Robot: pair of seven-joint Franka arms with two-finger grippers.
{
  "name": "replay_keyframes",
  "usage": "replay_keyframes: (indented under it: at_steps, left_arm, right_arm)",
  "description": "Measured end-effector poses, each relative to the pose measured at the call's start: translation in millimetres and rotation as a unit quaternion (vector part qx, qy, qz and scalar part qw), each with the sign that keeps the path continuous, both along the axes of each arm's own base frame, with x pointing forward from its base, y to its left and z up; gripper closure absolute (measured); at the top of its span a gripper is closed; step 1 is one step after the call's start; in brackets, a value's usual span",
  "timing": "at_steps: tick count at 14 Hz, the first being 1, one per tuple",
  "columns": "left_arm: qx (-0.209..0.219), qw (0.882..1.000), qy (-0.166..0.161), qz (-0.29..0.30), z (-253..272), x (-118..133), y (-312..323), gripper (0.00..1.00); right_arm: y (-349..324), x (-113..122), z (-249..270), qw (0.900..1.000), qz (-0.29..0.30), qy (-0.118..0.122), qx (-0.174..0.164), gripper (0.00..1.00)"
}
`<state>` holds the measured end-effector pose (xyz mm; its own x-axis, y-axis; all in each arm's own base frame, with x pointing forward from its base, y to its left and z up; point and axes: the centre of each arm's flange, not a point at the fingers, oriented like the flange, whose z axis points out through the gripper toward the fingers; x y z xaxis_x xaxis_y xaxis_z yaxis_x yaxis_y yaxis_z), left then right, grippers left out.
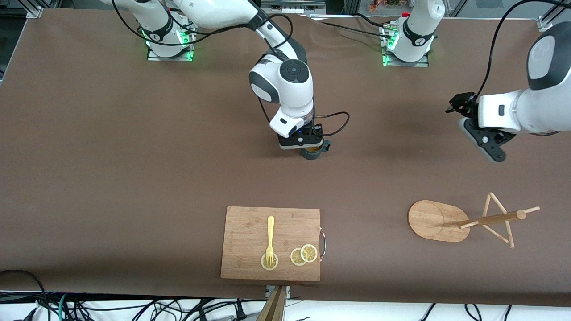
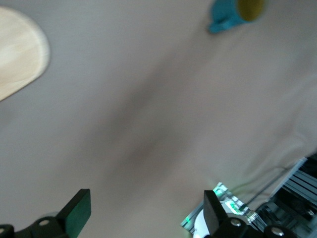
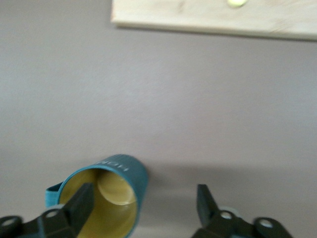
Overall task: Pass cup and hang on rack
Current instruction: 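Set the mug down and open the right gripper while the left gripper approaches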
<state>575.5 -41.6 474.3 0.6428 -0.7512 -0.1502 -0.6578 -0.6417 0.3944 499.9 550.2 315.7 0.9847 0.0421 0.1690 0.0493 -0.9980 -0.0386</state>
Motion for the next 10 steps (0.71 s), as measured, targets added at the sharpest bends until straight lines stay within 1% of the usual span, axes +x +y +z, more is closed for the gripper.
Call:
replay_keyframes:
  at_steps: [1,2,4,7,9,10]
  left_arm:
    - [-0.027,1.000,0.010,-0.012,-14.8,-4.2,-3.9,0.00]
    - [-0.049,0.998,0.013,-0.023,-27.2,-7.0,-7.3,0.00]
    - [-0.100,0.994,0.008,-0.044,-46.8,-10.8,-15.0,0.00]
    - [-0.194,0.978,-0.029,-0.072,-89.5,-17.4,-25.3,0.00]
    - [-0.246,0.964,-0.059,-0.083,-123.1,-26.8,-29.6,0.00]
    - [-0.270,0.956,-0.074,-0.085,-138.8,-32.8,-31.3,0.00]
  right_arm:
    - [-13.8,7.5,21.9,1.000,-0.010,0.005,-0.011,0.00]
    - [-27.8,13.2,44.0,1.000,-0.019,0.011,-0.021,0.00]
    - [-56.9,21.2,83.4,0.998,-0.032,0.023,-0.042,0.00]
    - [-106.3,32.1,126.5,0.995,-0.007,0.048,-0.087,0.00]
    - [-142.0,39.5,148.9,0.991,0.017,0.068,-0.116,0.00]
    - [-159.1,43.6,158.5,0.989,0.023,0.077,-0.123,0.00]
